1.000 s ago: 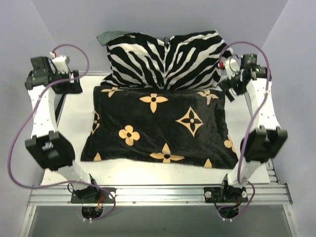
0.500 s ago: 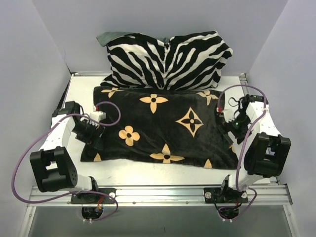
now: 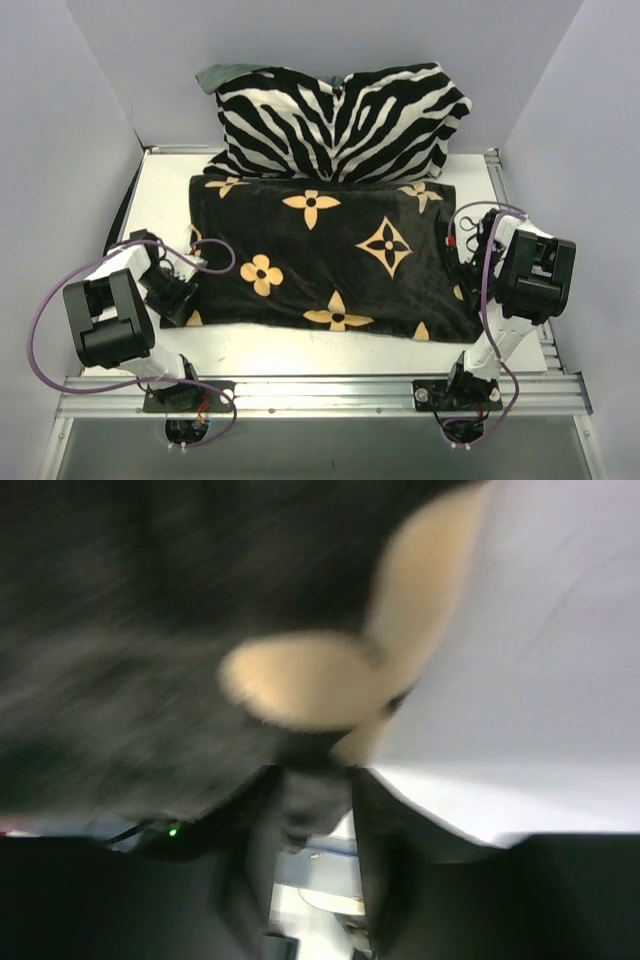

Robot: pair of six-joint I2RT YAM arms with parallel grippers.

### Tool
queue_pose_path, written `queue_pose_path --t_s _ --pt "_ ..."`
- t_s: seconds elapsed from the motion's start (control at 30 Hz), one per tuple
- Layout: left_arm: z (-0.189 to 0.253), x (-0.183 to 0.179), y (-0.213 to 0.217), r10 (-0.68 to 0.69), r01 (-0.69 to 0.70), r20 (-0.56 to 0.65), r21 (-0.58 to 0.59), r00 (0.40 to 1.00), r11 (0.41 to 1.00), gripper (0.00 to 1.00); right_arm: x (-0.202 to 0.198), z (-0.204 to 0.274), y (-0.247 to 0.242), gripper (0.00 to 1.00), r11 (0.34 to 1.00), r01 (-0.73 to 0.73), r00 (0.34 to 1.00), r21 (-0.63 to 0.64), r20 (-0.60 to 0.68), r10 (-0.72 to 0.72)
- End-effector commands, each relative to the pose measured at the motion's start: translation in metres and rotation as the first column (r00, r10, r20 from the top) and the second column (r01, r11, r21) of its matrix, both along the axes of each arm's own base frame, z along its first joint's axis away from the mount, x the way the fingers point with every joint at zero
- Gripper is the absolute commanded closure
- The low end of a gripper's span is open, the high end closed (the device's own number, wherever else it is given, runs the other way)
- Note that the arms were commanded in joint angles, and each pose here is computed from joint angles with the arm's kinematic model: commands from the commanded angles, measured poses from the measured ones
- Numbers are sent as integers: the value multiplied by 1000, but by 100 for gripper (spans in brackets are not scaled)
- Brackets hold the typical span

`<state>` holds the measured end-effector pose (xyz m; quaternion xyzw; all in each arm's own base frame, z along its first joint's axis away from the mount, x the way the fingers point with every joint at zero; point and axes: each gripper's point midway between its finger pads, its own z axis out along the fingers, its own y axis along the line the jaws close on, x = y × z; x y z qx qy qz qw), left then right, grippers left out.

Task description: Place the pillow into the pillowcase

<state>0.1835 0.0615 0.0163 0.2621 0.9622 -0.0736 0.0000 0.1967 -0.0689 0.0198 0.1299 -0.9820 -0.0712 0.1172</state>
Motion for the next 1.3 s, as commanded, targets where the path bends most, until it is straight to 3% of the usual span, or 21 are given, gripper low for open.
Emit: queue_pose_path --t_s 0.0,0.03,0.07,0.17,0.23,0.27,0.3,0.33,0.4,0.53,0.67,0.7,0.87,1.0,1.27 --pt "-8 10 37 38 -41 37 85 999 996 38 -7 -14 -33 75 986 4 999 -166 -51 -13" --pt "-7 9 45 49 -52 34 96 998 994 41 -7 -16 -43 91 980 5 999 -197 -50 -15" --pt "-7 8 52 63 -66 37 101 997 993 44 -10 -16 -51 98 979 32 998 -201 -52 -43" --pt "6 9 63 89 -95 75 81 993 992 47 -7 -10 -60 100 982 77 996 -175 -20 -82" --pt "20 11 56 77 -80 98 33 992 996 32 -3 8 -56 96 986 81 997 -143 5 -81" --pt "33 19 48 77 -78 157 -1 984 997 26 4 15 -39 87 993 106 994 -44 44 -104" --pt "42 23 43 101 -98 184 -28 978 995 19 10 30 -33 59 992 122 988 -15 92 -120" --pt "60 33 39 111 -104 223 -41 968 994 3 18 47 -30 46 989 148 980 0 133 -147" --pt "89 50 22 159 -130 288 -117 944 985 3 36 80 -15 26 981 171 950 91 247 -189" --pt "147 93 -6 254 -193 381 -191 889 962 3 69 142 5 5 954 205 867 217 411 -280" --pt "193 127 -68 183 -63 469 -259 864 964 3 103 197 27 0 918 204 776 340 515 -364" --pt "203 137 -75 207 -84 495 -261 844 962 3 107 205 36 0 900 209 765 381 510 -394" --pt "202 152 -144 159 -17 528 -264 834 964 3 105 196 88 0 928 69 806 365 527 -268" --pt "167 153 -154 171 -71 498 -214 850 974 3 79 151 128 0 933 -12 874 359 457 -165" --pt "142 143 -153 175 -93 451 -199 875 976 3 60 140 147 0 940 -93 880 329 468 -77"
